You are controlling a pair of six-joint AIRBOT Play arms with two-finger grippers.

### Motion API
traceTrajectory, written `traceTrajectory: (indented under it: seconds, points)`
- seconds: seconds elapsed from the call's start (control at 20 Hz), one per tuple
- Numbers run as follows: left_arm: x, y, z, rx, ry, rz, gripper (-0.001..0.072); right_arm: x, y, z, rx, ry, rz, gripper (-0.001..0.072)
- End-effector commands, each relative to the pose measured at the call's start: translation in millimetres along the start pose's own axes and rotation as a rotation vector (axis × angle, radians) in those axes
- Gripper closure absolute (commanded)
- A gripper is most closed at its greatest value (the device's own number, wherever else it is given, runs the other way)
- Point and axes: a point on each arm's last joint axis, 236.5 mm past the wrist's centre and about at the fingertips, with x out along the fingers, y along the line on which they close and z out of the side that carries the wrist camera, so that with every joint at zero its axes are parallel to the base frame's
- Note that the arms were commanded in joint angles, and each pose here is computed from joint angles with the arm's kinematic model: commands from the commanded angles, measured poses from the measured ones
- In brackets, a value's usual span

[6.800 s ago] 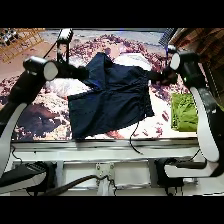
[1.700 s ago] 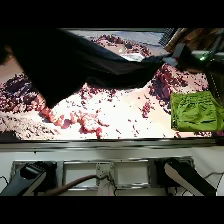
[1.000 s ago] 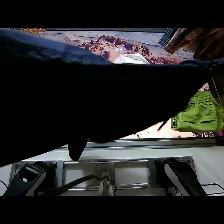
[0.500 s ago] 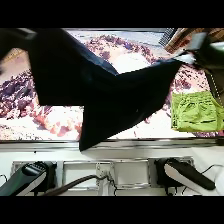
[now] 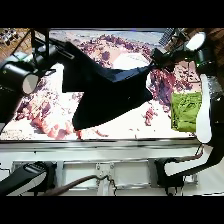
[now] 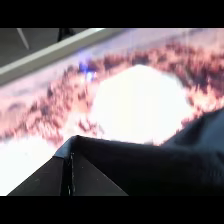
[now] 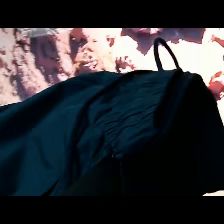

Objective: Fold the clothes and pants, and hang the long-sleeved shirts on hangers.

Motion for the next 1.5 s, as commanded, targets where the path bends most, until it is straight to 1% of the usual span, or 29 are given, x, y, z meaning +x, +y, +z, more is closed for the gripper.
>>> traceTrajectory:
  seconds: [0.0, 0.2, 0.35, 0.45, 0.6, 0.7, 0.9, 0.95, 1.05, 1.1, 1.25, 1.3, 1.35, 1.4, 1.45]
  points:
    - [-4.4, -5.9, -38.8, -0.033, 0.082, -0.01, 0.0707, 13.3, -31.4, -6.3, -0.054, 0.051, -0.11, 0.0684]
    - [-33.3, -22.4, -104.3, -0.052, 0.216, -0.045, 0.0707, 18.7, -67.1, -37.6, -0.059, 0.165, -0.226, 0.0684]
    - [-54.0, -57.2, -155.9, -0.176, 0.29, -0.132, 0.0706, 31.8, -83.5, -70.9, -0.041, 0.278, -0.26, 0.0684]
    - [-67.1, -82.9, -179.7, -0.228, 0.323, -0.193, 0.0707, 39.1, -92.4, -86.1, -0.049, 0.326, -0.283, 0.0683]
    - [-80.4, -112.9, -207.0, -0.229, 0.368, -0.259, 0.0706, 48.2, -111.3, -107.6, -0.048, 0.388, -0.34, 0.0683]
    - [-84.8, -128.9, -223.8, -0.207, 0.402, -0.293, 0.0706, 55.6, -120.4, -121.6, -0.042, 0.426, -0.349, 0.0683]
    - [-90.1, -136.0, -257.2, -0.195, 0.474, -0.3, 0.0704, 61.5, -128.4, -136.4, -0.052, 0.468, -0.351, 0.0683]
    - [-93.2, -136.5, -267.5, -0.182, 0.505, -0.301, 0.0703, 59.4, -128.6, -139.6, -0.054, 0.484, -0.353, 0.0659]
    - [-108.0, -137.3, -292.5, -0.147, 0.619, -0.311, 0.0702, 48.1, -126.8, -143.3, -0.073, 0.503, -0.349, 0.0307]
    - [-117.4, -134.7, -305.9, -0.116, 0.685, -0.309, 0.0702, 38.3, -124.4, -137.5, -0.077, 0.47, -0.347, 0.0267]
    - [-135.0, -114.9, -332.6, 0.005, 0.811, -0.267, 0.0692, -3.2, -129.4, -97.4, -0.076, 0.262, -0.363, 0.0267]
    - [-138.0, -110.6, -336.6, 0.026, 0.832, -0.258, 0.0562, -18.6, -136.1, -83.8, -0.051, 0.193, -0.363, 0.0267]
    - [-141.1, -106.1, -340.4, 0.043, 0.853, -0.246, 0.0332, -30.6, -145.0, -75.5, -0.015, 0.152, -0.36, 0.0267]
    - [-143.3, -97.9, -344.0, 0.054, 0.875, -0.212, 0.0232, -38.9, -155.9, -70.9, 0.034, 0.133, -0.347, 0.0267]
    - [-145.4, -84.1, -347.8, 0.061, 0.898, -0.15, 0.0225, -41.3, -159.8, -67.9, 0.085, 0.125, -0.298, 0.0263]
